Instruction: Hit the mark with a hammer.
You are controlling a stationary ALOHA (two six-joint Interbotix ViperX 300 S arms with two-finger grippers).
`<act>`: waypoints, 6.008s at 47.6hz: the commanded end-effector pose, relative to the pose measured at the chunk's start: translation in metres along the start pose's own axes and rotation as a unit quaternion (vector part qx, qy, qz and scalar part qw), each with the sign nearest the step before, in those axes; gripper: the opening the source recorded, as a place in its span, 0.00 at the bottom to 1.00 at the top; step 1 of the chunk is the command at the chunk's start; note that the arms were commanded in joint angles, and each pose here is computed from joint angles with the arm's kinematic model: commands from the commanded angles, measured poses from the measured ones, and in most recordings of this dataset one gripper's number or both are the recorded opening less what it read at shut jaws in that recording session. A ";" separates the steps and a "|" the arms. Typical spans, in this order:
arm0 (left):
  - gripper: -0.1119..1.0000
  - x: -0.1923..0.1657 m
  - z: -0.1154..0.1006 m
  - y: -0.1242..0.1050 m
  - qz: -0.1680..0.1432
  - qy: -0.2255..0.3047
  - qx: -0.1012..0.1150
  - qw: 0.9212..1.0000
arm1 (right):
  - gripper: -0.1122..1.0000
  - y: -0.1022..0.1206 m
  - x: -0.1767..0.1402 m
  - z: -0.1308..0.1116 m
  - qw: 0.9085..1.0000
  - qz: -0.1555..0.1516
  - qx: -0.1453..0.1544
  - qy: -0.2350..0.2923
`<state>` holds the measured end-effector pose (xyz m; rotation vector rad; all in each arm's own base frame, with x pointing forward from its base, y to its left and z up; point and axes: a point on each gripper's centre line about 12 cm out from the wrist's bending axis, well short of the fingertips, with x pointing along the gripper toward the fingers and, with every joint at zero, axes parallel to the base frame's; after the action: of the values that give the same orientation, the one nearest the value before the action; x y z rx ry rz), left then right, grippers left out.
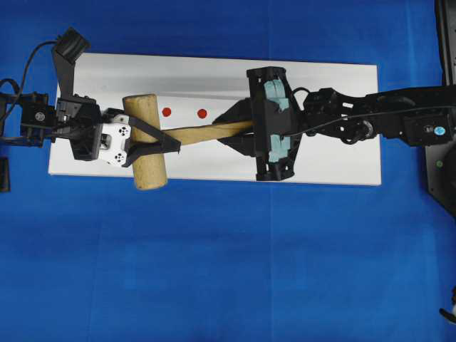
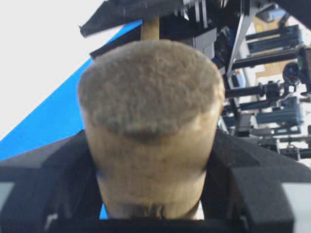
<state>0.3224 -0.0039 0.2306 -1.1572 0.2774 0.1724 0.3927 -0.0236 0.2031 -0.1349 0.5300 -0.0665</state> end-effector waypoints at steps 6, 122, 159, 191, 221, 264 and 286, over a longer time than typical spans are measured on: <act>0.50 -0.001 0.004 -0.014 -0.013 -0.002 -0.024 1.000 | 0.15 -0.003 -0.003 0.013 1.000 -0.002 0.002 -0.016; 0.85 -0.066 -0.010 0.015 0.027 0.037 0.376 0.925 | 0.15 0.039 -0.047 -0.007 0.989 0.063 0.133 0.007; 0.84 -0.114 0.005 0.024 0.001 -0.053 0.528 0.847 | 0.15 0.115 -0.007 -0.007 0.978 0.095 0.181 0.028; 0.84 -0.112 0.003 0.030 0.008 -0.044 0.527 0.848 | 0.15 0.170 0.046 -0.047 0.964 0.111 0.211 0.116; 0.84 -0.113 0.002 0.031 0.007 -0.044 0.527 0.849 | 0.15 0.166 0.048 -0.048 0.962 0.108 0.219 0.120; 0.84 -0.114 0.001 0.036 0.013 -0.037 0.530 0.847 | 0.77 0.163 0.045 -0.037 0.961 0.105 0.232 0.105; 0.84 -0.118 0.002 0.032 0.006 -0.046 0.528 0.848 | 0.76 0.124 -0.034 0.042 0.966 0.133 0.220 -0.021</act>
<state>0.2004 0.0109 0.2339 -0.0403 0.2537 0.0585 0.3950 0.1145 0.2067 0.3612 0.5531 0.0712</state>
